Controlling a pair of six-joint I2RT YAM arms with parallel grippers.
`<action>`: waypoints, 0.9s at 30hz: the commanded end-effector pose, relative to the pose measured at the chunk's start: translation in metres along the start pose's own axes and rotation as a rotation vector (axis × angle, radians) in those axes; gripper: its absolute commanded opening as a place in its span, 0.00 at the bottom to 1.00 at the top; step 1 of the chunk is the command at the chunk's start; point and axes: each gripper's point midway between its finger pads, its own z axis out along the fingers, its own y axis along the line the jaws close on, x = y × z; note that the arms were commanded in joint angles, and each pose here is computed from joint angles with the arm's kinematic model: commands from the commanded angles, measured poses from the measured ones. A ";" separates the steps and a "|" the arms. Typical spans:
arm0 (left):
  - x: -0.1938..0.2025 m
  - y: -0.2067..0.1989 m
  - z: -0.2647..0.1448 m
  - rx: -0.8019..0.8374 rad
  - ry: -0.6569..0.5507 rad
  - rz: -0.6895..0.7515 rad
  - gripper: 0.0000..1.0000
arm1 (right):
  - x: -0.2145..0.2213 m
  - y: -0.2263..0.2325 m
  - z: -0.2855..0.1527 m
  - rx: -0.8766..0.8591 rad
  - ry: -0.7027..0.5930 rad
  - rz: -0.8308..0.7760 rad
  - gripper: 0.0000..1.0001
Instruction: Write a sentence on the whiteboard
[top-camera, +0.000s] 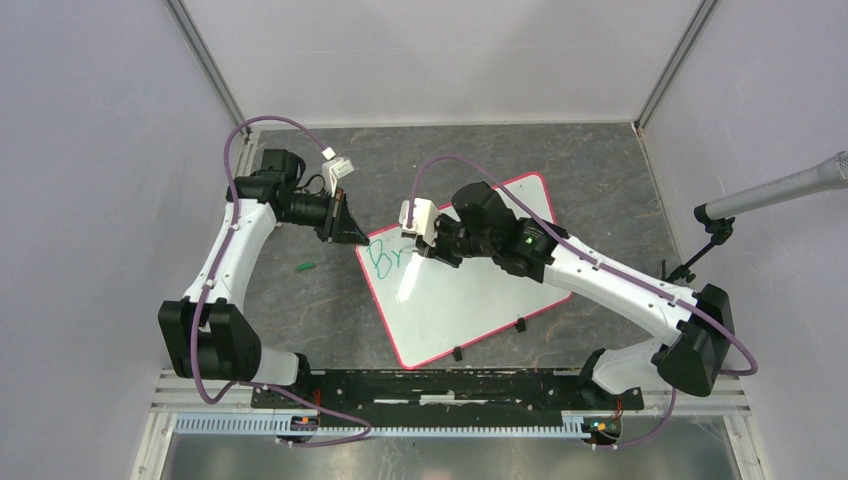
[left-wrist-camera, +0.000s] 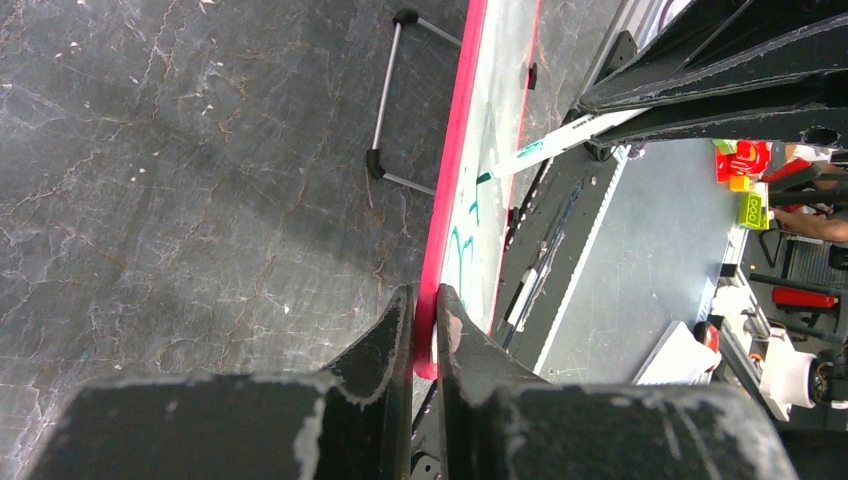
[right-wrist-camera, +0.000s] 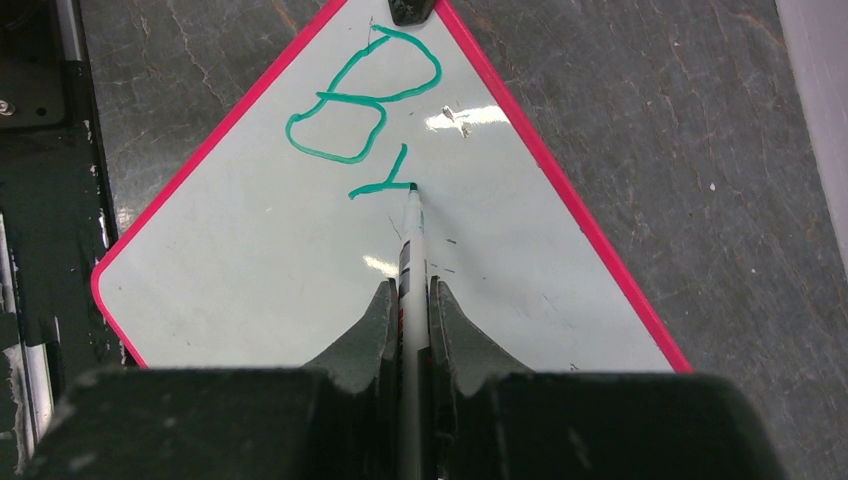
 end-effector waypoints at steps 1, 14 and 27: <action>-0.001 -0.006 0.004 0.026 0.016 0.051 0.02 | -0.022 -0.001 -0.015 -0.006 -0.071 -0.018 0.00; -0.001 -0.006 0.004 0.026 0.016 0.049 0.02 | -0.002 -0.018 -0.005 0.084 0.013 -0.007 0.00; -0.001 -0.005 0.004 0.027 0.016 0.050 0.02 | 0.005 -0.028 -0.015 0.132 0.034 0.009 0.00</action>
